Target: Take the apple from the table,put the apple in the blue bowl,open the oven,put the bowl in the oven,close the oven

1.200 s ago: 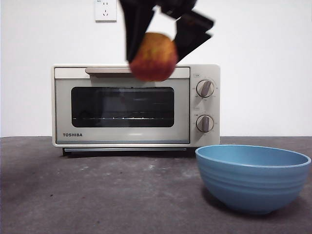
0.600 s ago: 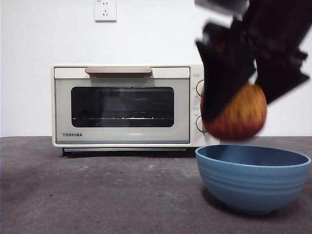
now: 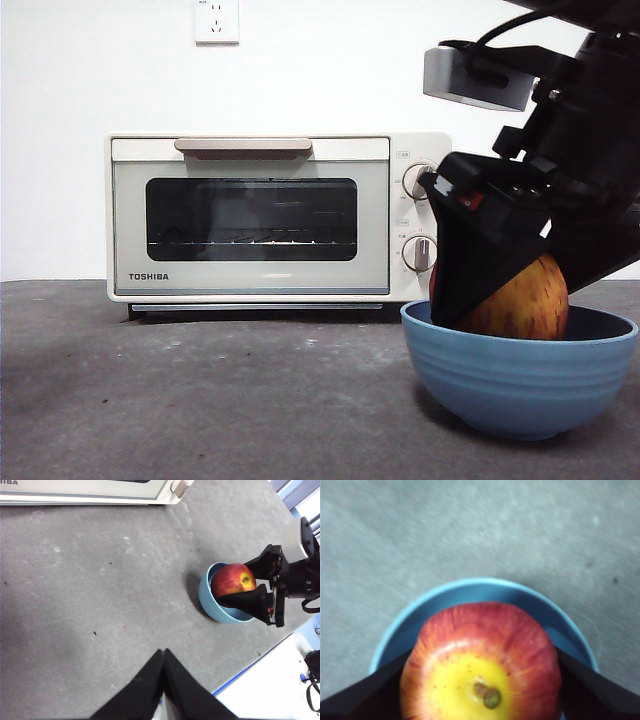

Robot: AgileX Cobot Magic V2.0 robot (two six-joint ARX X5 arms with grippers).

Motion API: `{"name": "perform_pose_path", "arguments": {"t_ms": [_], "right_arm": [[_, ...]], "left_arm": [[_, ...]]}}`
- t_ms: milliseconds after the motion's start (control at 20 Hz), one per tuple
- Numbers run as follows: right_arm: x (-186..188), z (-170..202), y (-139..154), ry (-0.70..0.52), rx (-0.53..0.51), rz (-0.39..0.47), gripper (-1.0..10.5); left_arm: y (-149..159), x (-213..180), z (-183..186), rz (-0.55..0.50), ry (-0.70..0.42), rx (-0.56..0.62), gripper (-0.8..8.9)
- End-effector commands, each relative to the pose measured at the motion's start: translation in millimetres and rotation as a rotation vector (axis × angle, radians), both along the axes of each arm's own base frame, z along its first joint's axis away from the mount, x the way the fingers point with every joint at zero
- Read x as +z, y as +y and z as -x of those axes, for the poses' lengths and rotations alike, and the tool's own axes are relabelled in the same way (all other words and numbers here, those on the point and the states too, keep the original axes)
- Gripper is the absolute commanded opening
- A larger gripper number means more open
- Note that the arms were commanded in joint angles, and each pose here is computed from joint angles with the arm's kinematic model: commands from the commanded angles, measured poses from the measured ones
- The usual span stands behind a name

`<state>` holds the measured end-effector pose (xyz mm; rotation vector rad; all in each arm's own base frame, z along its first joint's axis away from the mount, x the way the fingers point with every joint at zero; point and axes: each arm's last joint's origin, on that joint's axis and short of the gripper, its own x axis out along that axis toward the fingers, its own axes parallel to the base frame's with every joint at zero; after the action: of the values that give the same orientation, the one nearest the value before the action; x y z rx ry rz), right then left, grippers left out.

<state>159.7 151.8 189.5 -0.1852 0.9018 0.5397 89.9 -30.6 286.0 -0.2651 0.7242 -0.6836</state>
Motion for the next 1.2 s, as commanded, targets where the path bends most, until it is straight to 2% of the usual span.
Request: {"name": "perform_pose_path", "arguments": {"t_ms": [50, 650, 800, 1000, 1200], "right_arm": [[0, 0, 3, 0.007, -0.003, -0.014, 4.1], [-7, -3, 6, 0.028, 0.0, 0.014, 4.5], [13, -3, 5, -0.03, 0.002, 0.014, 4.5], [60, 0, 1, -0.086, 0.003, -0.006, 4.5], [99, 13, -15, -0.04, -0.027, 0.02, 4.5]], "left_arm": [[0, 5, -1, 0.003, -0.021, -0.003, 0.07], [0, 5, -1, 0.005, -0.023, -0.002, 0.07], [-1, 7, -4, 0.016, -0.037, 0.004, 0.07], [-3, 11, -16, 0.05, -0.07, 0.025, 0.07], [-8, 17, -44, 0.097, -0.128, 0.043, 0.07]]}}
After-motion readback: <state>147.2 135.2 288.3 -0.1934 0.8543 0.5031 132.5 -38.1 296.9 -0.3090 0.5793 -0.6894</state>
